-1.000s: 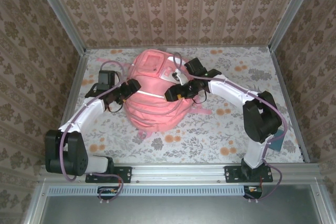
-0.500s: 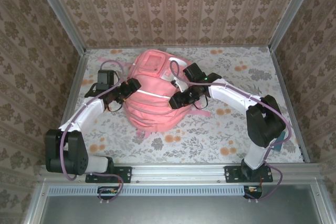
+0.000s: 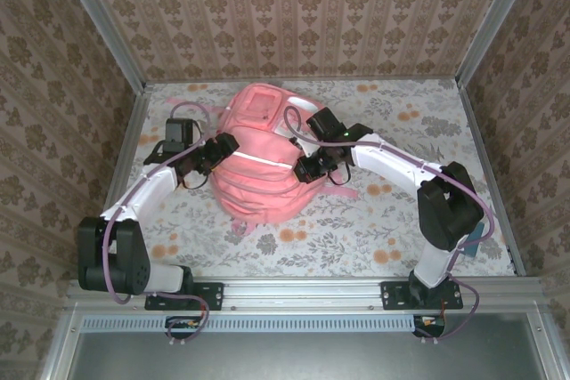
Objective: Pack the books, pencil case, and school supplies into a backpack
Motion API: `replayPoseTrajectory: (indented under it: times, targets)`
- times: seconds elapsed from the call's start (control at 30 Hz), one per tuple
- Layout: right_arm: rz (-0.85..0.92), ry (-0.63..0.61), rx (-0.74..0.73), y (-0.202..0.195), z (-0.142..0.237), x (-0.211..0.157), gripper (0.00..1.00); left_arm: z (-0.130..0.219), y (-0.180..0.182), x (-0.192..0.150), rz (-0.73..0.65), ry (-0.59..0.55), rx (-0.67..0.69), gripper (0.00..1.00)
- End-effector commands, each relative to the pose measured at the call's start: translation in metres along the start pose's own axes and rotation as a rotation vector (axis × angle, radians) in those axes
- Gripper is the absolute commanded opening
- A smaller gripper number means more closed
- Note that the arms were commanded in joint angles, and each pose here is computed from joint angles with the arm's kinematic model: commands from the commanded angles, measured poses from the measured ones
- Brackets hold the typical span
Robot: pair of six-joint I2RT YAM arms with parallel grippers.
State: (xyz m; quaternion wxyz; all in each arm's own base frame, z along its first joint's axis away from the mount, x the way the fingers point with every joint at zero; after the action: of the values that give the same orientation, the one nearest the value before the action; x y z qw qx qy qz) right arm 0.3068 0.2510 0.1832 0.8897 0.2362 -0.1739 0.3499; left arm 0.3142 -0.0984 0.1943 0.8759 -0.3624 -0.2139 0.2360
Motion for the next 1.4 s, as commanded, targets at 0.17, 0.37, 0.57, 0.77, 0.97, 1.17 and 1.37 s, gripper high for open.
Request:
replayPoseTrajectory:
  times: [0.17, 0.37, 0.57, 0.77, 0.97, 1.17, 1.37]
  targets:
    - [0.062, 0.051, -0.065, 0.025, 0.014, -0.024, 0.00, -0.009, -0.013, -0.007, -0.010, 0.040, -0.071, 0.57]
    - [0.105, 0.084, -0.081, 0.043, 0.007, -0.033, 0.00, -0.016, -0.011, -0.011, 0.004, 0.023, -0.029, 0.35]
    - [0.112, 0.046, -0.076, 0.053, 0.005, -0.029, 0.00, -0.024, -0.013, -0.015, 0.027, 0.011, -0.014, 0.17]
    - [0.056, 0.020, -0.162, 0.042, 0.011, -0.022, 0.00, -0.031, -0.015, -0.013, 0.042, 0.006, -0.014, 0.07]
    - [0.044, 0.014, -0.125, 0.052, 0.014, -0.024, 0.00, -0.041, -0.016, -0.010, 0.088, -0.038, 0.013, 0.00]
    - [0.062, 0.033, -0.121, 0.060, 0.012, -0.031, 0.00, -0.047, -0.006, -0.003, 0.182, -0.180, 0.074, 0.00]
    - [0.089, 0.033, -0.092, 0.075, 0.010, -0.026, 0.00, -0.051, -0.013, -0.006, 0.201, -0.222, 0.066, 0.00]
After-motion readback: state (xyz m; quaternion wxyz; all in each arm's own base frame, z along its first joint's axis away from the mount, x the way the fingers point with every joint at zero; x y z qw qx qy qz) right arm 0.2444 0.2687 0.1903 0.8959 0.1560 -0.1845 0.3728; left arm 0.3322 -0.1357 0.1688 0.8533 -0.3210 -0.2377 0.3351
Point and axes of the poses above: each hand's point on the last joint's axis, 136 mm out from that joint toward the fingers, its own z axis back along the fingers, its own y axis along the line the jaws close on, x = y × z, the point moved 7 cm from there along z, back along the fingers, and after that the axes turned 10 degrees about z, right-handed, at the moved point
